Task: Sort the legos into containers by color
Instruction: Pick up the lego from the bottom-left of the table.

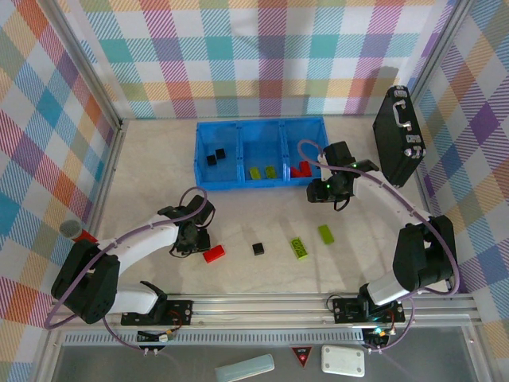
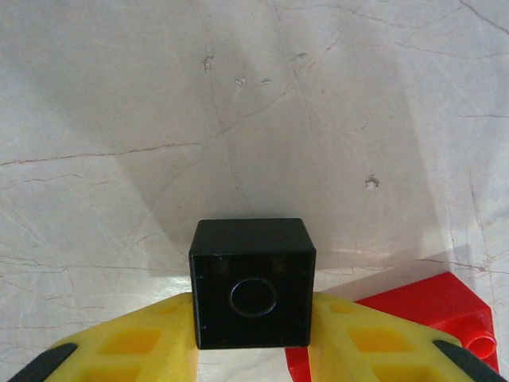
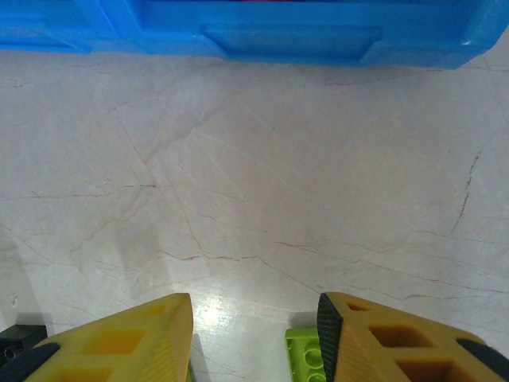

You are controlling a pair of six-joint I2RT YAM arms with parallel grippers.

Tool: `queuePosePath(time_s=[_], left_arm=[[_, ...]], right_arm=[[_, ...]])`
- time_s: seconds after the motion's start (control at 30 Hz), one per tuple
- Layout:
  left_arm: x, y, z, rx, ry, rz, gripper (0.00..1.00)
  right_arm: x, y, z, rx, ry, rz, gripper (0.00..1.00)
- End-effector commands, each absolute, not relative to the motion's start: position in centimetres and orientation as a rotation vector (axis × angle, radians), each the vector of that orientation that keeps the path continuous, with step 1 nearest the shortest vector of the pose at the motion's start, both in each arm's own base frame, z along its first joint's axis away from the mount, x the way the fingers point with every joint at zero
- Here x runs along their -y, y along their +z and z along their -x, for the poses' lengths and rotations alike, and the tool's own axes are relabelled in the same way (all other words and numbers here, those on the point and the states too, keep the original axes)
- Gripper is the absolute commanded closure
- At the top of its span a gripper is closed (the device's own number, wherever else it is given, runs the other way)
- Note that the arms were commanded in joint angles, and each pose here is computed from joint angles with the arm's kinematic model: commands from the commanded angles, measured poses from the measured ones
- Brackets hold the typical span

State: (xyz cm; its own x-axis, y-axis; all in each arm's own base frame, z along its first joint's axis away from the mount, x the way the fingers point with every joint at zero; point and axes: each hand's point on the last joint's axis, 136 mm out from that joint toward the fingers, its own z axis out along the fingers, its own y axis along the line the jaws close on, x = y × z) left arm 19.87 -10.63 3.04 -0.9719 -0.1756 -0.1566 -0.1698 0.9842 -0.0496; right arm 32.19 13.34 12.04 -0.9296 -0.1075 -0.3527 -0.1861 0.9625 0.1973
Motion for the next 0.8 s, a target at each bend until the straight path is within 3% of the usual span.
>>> queuePosePath(time_s=[0.0, 0.77], left_arm=[[10.6, 2.8, -19.7, -2.977, -0.027, 0.235, 0.64], [11.7, 8.4, -23.5, -2.868, -0.026, 0.135, 0.65]], right_arm=[[-13.0, 12.7, -31.4, -2.763, 0.314, 0.236, 0.53], [-12.4, 13.3, -28.8, -2.767, 0.340, 0.197, 0.53]])
